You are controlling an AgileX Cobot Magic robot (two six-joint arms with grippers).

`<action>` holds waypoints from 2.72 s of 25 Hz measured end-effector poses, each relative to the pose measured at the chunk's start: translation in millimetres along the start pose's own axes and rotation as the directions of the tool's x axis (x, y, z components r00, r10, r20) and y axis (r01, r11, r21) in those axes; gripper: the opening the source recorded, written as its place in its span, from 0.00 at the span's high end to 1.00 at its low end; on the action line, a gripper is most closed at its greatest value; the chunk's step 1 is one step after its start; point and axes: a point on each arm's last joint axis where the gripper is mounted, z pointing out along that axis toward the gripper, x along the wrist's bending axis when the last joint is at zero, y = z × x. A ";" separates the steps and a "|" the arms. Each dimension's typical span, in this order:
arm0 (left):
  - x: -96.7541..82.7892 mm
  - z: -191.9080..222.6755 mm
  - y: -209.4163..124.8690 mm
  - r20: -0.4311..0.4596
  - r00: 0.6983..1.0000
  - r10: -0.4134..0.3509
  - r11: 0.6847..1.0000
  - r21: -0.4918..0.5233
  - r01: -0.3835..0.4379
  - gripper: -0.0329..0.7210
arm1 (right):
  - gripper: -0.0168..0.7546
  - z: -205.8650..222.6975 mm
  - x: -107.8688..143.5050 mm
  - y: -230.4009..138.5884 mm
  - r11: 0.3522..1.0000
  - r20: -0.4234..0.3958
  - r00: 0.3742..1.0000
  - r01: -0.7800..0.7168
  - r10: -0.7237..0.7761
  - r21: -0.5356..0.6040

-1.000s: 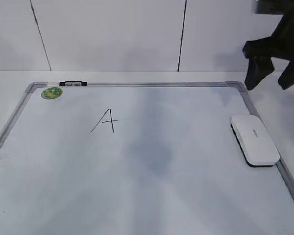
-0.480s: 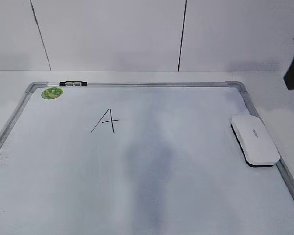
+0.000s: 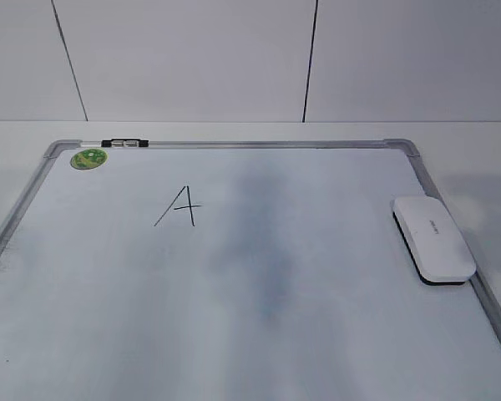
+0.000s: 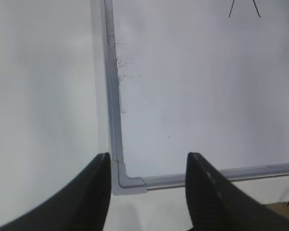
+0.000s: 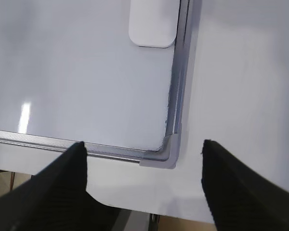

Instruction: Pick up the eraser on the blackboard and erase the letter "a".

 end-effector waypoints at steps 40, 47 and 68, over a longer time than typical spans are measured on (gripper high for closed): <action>2.2 15.6 -116.4 -0.073 0.987 0.144 0.956 -0.247 -0.158 0.48 | 0.22 20.3 -20.8 -118.5 0.967 0.150 0.988 0.077 -0.041 -0.242; 2.2 15.6 -116.4 -0.073 0.987 0.144 0.956 -0.247 -0.158 0.48 | 0.22 20.3 -21.0 -118.5 0.967 0.151 0.988 0.078 -0.042 -0.241; -0.4 -6.6 -147.4 -0.106 0.982 0.155 0.861 -0.473 -0.187 0.52 | 0.22 -2.7 -19.6 -154.4 0.860 0.258 0.950 -0.022 0.177 -0.511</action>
